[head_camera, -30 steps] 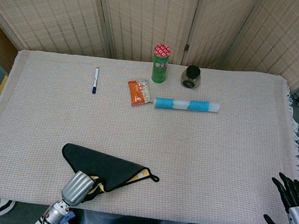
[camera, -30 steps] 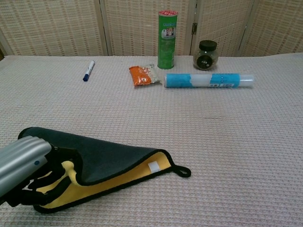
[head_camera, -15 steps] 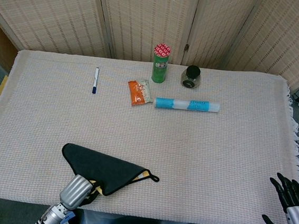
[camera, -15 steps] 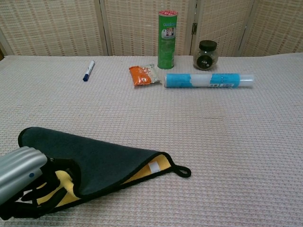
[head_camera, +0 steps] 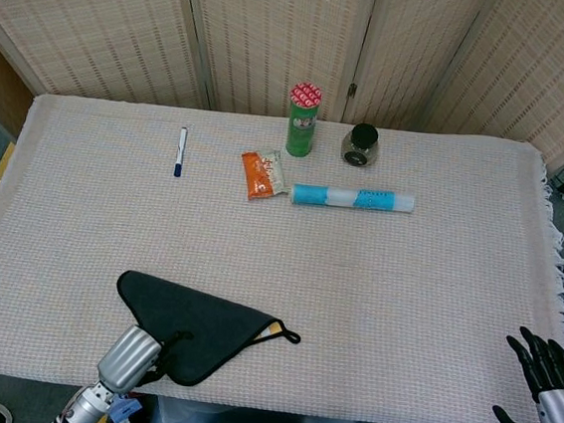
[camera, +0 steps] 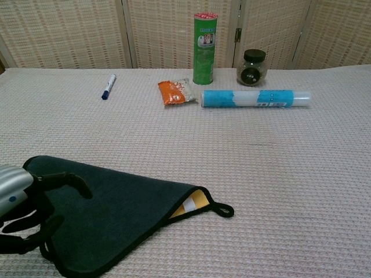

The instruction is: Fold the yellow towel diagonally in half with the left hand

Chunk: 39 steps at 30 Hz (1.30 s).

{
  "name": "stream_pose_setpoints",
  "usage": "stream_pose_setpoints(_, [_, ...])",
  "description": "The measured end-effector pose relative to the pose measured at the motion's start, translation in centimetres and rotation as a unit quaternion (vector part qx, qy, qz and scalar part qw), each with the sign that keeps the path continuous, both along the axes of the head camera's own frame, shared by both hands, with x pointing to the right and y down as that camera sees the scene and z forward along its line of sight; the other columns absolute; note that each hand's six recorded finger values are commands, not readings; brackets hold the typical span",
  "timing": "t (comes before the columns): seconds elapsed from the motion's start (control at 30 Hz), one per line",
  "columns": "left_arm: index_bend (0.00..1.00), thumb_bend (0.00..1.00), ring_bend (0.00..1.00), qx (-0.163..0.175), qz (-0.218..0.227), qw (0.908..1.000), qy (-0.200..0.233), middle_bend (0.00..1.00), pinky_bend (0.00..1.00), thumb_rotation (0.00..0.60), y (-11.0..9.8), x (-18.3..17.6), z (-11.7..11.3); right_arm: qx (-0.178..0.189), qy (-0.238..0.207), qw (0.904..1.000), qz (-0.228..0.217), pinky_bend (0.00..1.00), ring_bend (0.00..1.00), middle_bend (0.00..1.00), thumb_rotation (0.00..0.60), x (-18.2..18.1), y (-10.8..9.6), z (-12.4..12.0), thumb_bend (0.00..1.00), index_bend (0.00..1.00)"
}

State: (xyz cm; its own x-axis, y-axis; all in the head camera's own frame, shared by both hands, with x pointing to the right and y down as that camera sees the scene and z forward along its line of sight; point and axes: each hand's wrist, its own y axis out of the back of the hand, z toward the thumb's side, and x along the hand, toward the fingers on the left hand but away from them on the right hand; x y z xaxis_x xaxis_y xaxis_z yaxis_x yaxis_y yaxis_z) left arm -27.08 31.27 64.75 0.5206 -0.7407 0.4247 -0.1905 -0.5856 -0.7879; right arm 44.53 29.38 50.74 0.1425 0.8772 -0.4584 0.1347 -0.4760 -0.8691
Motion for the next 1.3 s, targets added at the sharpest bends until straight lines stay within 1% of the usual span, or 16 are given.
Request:
stream_pose_setpoints(0.2, [0.43, 0.58, 1.00, -0.019, -0.021, 0.9996, 0.000, 1.00, 1.00, 0.600, -0.4, -1.4, -1.1, -0.001, 0.000, 1.0000, -0.001, 0.00, 0.00, 0.00, 0.600, 0.0, 0.0, 0.0, 0.24, 0.00])
stream_pose_setpoints(0.37, [0.42, 0.58, 1.00, -0.039, -0.028, 0.9987, -0.017, 1.00, 1.00, 0.600, 0.7, -2.4, -1.4, -0.006, 0.000, 1.0000, -0.005, 0.00, 0.00, 0.00, 0.600, -0.2, -0.1, 0.3, 0.24, 0.00])
stream_pose_setpoints(0.53, [0.40, 0.58, 1.00, -0.056, -0.028, 0.9975, -0.032, 1.00, 1.00, 0.600, 1.6, -2.8, -0.9, -0.003, -0.002, 1.0000, -0.008, 0.00, 0.00, 0.00, 0.600, -0.3, -0.1, 0.2, 0.24, 0.00])
stream_pose_setpoints(0.7, [0.33, 0.61, 1.00, -0.069, -0.018, 0.9960, -0.053, 1.00, 1.00, 0.600, 2.2, -3.0, -0.4, -0.004, -0.002, 0.9999, -0.010, 0.00, 0.00, 0.00, 0.600, -0.3, 0.0, 0.2, 0.24, 0.00])
stream_pose_setpoints(0.8, [0.30, 0.62, 1.00, -0.081, -0.012, 0.9942, -0.070, 1.00, 1.00, 0.600, 2.4, -3.2, 0.0, -0.004, -0.003, 0.9999, -0.011, 0.00, 0.00, 0.00, 0.600, -0.4, 0.0, 0.2, 0.24, 0.00])
stream_pose_setpoints(0.93, [0.28, 0.62, 1.00, -0.088, -0.012, 0.9921, -0.089, 1.00, 1.00, 0.600, 2.3, -3.6, 0.4, -0.004, -0.002, 0.9999, -0.010, 0.00, 0.00, 0.00, 0.600, -0.3, -0.1, 0.2, 0.24, 0.00])
stream_pose_setpoints(1.13, [0.27, 0.62, 1.00, -0.089, -0.018, 0.9896, -0.112, 1.00, 1.00, 0.600, 1.4, -4.6, 0.9, -0.008, -0.004, 0.9999, -0.011, 0.00, 0.00, 0.00, 0.600, -0.4, -0.1, 0.4, 0.24, 0.00])
stream_pose_setpoints(1.3, [0.27, 0.62, 1.00, -0.114, -0.002, 0.9853, -0.128, 1.00, 1.00, 0.600, 2.2, -4.9, 1.8, -0.008, -0.004, 0.9999, -0.010, 0.00, 0.00, 0.00, 0.600, -0.4, -0.2, 0.5, 0.24, 0.00])
